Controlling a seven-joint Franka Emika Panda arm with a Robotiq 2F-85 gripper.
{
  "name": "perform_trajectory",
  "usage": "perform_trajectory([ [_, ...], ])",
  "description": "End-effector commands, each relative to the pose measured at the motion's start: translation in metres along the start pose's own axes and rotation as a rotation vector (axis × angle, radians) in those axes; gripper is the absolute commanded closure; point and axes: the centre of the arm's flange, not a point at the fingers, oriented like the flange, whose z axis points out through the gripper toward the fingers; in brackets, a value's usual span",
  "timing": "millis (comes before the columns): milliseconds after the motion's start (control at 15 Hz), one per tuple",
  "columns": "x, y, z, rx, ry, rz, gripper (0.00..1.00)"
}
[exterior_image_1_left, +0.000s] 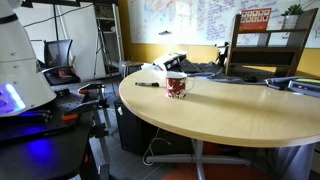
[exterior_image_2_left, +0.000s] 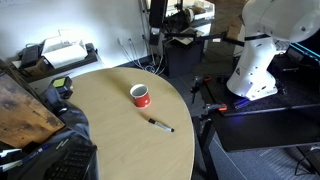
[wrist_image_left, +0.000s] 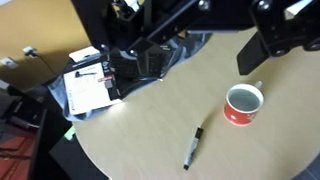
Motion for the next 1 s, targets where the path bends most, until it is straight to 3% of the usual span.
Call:
perform_trajectory([
  [0, 0.004, -0.006, 0.053, -0.111, -0.073, 0.155, 0.00],
  [267, -0.004, 0.000, 0.130, -0.182, -0.218, 0.296, 0.00],
  [600, 0.012, 0.030, 0.212, -0.021, -0.221, 0.352, 0.00],
  [933, 0.017, 0.048, 0.297, -0.115, -0.228, 0.336, 0.00],
])
